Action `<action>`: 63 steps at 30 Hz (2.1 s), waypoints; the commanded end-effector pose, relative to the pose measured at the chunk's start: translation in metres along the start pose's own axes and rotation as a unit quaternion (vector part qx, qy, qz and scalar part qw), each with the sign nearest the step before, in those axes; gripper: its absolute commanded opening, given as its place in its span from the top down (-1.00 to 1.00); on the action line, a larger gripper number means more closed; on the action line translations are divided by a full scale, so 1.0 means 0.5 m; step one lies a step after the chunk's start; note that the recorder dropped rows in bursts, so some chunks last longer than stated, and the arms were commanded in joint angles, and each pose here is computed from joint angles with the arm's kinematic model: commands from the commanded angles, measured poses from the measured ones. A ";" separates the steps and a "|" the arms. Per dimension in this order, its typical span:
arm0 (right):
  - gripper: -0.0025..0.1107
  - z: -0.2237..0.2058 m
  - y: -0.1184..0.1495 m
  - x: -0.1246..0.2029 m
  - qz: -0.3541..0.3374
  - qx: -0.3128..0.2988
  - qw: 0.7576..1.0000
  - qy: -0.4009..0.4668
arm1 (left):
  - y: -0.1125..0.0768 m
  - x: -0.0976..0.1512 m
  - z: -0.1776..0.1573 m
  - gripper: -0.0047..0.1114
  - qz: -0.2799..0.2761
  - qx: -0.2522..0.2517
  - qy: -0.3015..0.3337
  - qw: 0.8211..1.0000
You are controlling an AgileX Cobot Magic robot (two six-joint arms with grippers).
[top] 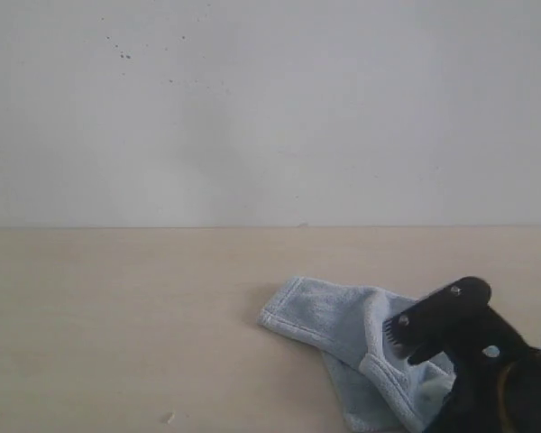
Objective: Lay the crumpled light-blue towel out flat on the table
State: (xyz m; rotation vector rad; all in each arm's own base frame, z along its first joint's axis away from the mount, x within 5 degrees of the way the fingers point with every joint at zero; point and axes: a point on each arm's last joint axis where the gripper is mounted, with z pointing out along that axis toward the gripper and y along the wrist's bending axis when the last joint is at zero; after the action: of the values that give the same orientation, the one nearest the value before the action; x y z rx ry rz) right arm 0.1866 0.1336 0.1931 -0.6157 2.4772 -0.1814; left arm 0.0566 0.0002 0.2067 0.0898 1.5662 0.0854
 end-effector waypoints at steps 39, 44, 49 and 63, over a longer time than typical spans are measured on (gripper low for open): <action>0.96 -0.426 -0.237 0.220 0.068 -0.012 0.972 -0.225 | 0.000 0.000 0.000 0.85 -0.003 -0.001 -0.005 1.000; 0.96 -0.426 -0.236 0.220 0.056 -0.010 0.973 -0.225 | 0.000 0.000 0.000 0.85 -0.003 -0.001 -0.005 1.000; 0.96 -0.426 -0.236 0.220 0.047 -0.008 0.973 -0.225 | 0.000 0.000 0.000 0.85 -0.003 -0.001 -0.005 1.000; 0.96 -0.426 -0.236 0.220 0.049 -0.008 0.973 -0.225 | -0.008 -0.083 -0.015 0.85 -0.368 0.100 -0.098 0.919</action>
State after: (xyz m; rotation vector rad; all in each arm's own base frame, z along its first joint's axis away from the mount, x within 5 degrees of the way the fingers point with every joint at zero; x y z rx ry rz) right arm 0.0334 -0.0223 0.3422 -0.4834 2.0768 0.0159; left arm 0.0528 -0.0032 0.2338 -0.4911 1.3168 -0.6928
